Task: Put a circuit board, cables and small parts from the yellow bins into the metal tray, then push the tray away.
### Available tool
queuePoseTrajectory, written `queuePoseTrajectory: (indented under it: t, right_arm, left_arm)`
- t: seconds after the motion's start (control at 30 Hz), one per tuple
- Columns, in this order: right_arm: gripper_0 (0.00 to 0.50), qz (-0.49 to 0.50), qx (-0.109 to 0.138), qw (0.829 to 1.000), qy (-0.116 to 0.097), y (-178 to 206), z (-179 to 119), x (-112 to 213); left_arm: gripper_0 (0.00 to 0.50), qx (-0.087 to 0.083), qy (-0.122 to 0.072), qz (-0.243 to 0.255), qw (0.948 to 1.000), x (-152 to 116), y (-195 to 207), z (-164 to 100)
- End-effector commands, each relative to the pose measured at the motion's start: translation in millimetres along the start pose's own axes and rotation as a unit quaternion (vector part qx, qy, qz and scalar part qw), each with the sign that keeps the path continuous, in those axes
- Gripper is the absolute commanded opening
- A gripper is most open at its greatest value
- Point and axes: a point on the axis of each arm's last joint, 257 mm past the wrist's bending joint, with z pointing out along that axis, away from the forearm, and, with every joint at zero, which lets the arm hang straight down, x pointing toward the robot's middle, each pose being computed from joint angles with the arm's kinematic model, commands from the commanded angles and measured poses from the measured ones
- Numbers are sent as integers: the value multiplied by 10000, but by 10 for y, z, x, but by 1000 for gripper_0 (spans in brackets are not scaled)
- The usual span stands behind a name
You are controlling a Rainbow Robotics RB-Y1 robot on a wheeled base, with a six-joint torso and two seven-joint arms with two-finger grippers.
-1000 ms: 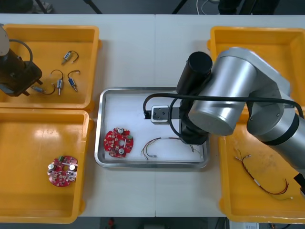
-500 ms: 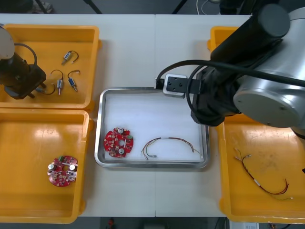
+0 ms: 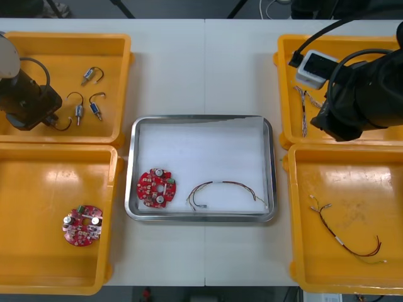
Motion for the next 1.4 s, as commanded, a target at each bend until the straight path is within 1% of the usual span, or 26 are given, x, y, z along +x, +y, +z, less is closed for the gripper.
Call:
queuePoseTrajectory:
  t: [0.03,0.1,0.17,0.2,0.33,0.4,0.43,0.5,0.63,0.7,0.73,0.8,0.83,0.93,0.97,1.03,1.07,1.13,1.17,1.23,1.27,1.3,1.33,1.4]
  right_arm:
    - [500,501,177,9985,140,-321,-77,237]
    - [500,651,232,9974,179,-416,-93,308]
    - [500,823,260,9960,250,-513,-87,400]
    - [500,877,276,9953,289,-550,-77,437]
    - [500,943,193,9946,399,-587,-15,513]
    - [500,1010,133,9937,462,-626,23,552]
    - [500,1028,119,9935,483,-641,35,562]
    - [500,1115,76,9923,534,-718,65,579]
    - [500,1231,40,9905,617,-863,104,589]
    - [500,1286,6,9892,702,-924,141,632]
    - [500,1283,1,9891,718,-942,146,643]
    - [500,1131,-26,9897,875,-987,197,752]
    - [500,1101,-28,9897,916,-1002,207,783]
    - [500,968,-99,9887,1143,-1061,278,974]
    - [500,935,-107,9885,1183,-1076,284,1008]
    - [500,812,-197,9877,1324,-1099,333,1111]
    - [500,775,-216,9875,1352,-1106,341,1131]
    - [500,652,-382,9866,1445,-1093,410,1214]
    - [500,647,-406,9867,1432,-1097,444,1225]
    - [500,574,-477,9879,1358,-1147,570,1239]
    - [500,560,-483,9884,1328,-1166,599,1239]
    - [500,510,-493,9892,1284,-1199,658,1246]
    - [500,468,-476,9898,1258,-1237,708,1252]
    - [500,416,-442,9906,1228,-1284,766,1242]
  left_arm:
    - [0,269,-160,459,9985,-71,-301,-166]
    - [0,297,-183,473,9983,-94,-329,-214]
    - [0,317,-188,492,9981,-132,-360,-331]
    - [0,299,-176,528,9980,-138,-368,-405]
    - [0,249,-147,683,9972,-146,-397,-663]
    - [0,196,-146,840,9962,-136,-405,-847]
    - [0,162,-135,878,9959,-123,-394,-885]
    - [0,66,-143,1089,9939,-80,-395,-1035]
    - [0,7,-81,1420,9898,71,-455,-1229]
    - [0,-41,-58,1650,9863,186,-494,-1356]
    - [0,-43,-44,1709,9853,225,-510,-1387]
    - [0,-34,-12,2002,9797,387,-584,-1506]
    - [0,-26,-13,2080,9781,425,-610,-1531]
    - [0,34,36,2495,9684,682,-718,-1649]
    - [0,43,36,2561,9666,722,-735,-1664]
    - [0,114,44,2852,9584,900,-815,-1728]
    - [0,131,53,2910,9566,941,-832,-1737]
    - [0,224,87,3157,9486,1120,-906,-1782]
    - [0,246,105,3205,9469,1165,-922,-1790]
    - [0,356,144,3387,9401,1325,-995,-1826]
    - [0,381,165,3430,9384,1375,-1008,-1827]
    - [0,443,174,3508,9352,1463,-1056,-1843]
    - [0,494,213,3517,9346,1557,-1091,-1843]
    - [0,543,248,3562,9325,1680,-1144,-1837]
